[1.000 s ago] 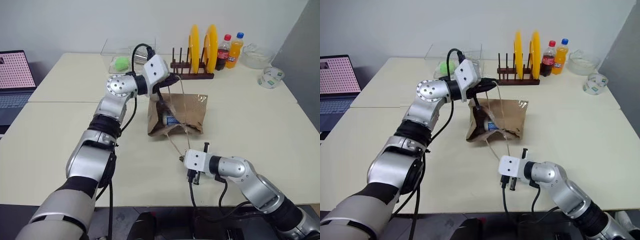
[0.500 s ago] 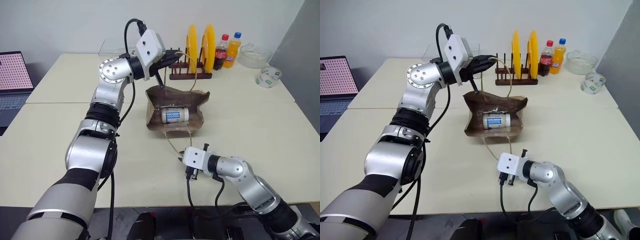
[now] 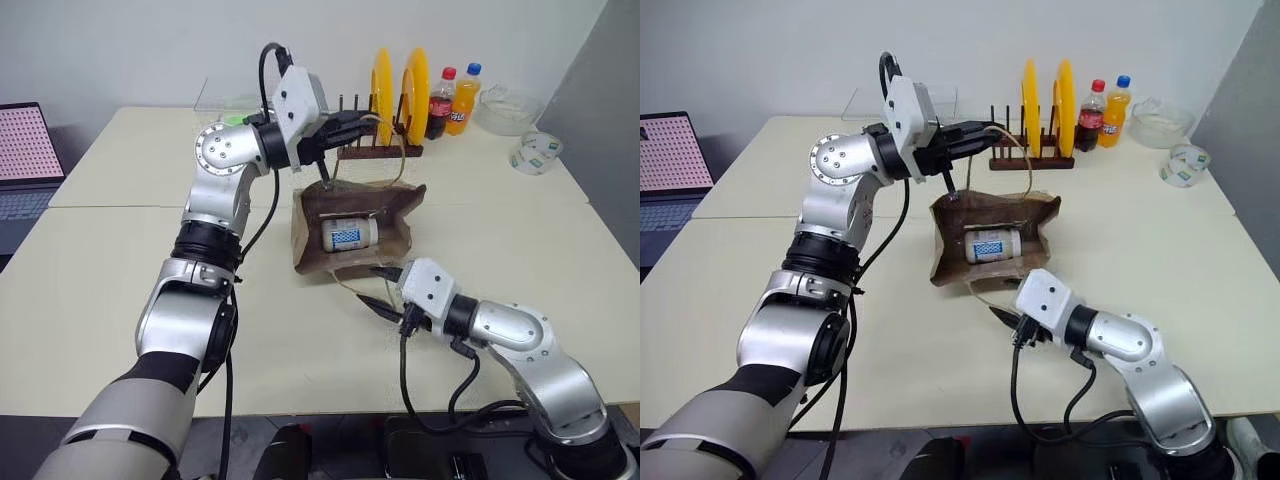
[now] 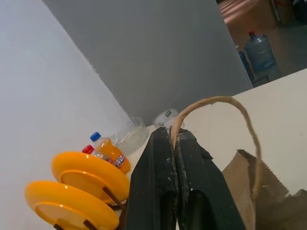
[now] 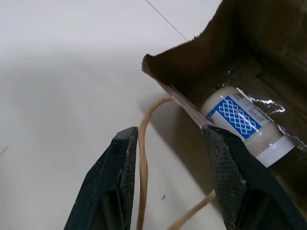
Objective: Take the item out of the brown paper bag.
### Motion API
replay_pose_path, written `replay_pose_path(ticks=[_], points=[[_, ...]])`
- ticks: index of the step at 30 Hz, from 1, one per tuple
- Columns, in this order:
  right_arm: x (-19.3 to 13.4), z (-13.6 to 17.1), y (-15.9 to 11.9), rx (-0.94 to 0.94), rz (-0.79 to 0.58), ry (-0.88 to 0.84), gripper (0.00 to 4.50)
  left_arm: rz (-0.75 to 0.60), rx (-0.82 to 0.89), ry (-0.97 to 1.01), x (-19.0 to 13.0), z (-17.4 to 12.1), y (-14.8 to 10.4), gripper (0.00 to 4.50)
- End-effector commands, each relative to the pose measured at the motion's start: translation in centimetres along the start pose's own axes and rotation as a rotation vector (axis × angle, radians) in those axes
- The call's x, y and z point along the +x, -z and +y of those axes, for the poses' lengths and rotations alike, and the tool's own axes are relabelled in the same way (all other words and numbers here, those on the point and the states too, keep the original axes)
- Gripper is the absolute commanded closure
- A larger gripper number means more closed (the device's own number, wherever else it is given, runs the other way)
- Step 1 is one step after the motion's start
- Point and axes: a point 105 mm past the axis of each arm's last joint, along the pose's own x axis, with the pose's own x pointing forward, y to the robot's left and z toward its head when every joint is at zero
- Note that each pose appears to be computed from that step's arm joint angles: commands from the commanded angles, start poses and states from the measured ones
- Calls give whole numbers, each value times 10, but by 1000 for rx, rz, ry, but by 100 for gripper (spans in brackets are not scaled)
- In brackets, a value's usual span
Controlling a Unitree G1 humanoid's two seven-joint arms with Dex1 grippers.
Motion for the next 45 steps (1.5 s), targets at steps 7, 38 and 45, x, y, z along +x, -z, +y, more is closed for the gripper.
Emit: replay_pose_path(ticks=[7, 38, 45], points=[[-20, -14, -37, 2, -100, -28, 229, -67, 23, 20, 3, -6, -20, 450], [112, -87, 41, -849, 504, -72, 3, -71, 66, 19, 1, -1, -28, 450], [125, -88, 47, -814, 499, -66, 41, -55, 69, 21, 0, -1, -25, 450]])
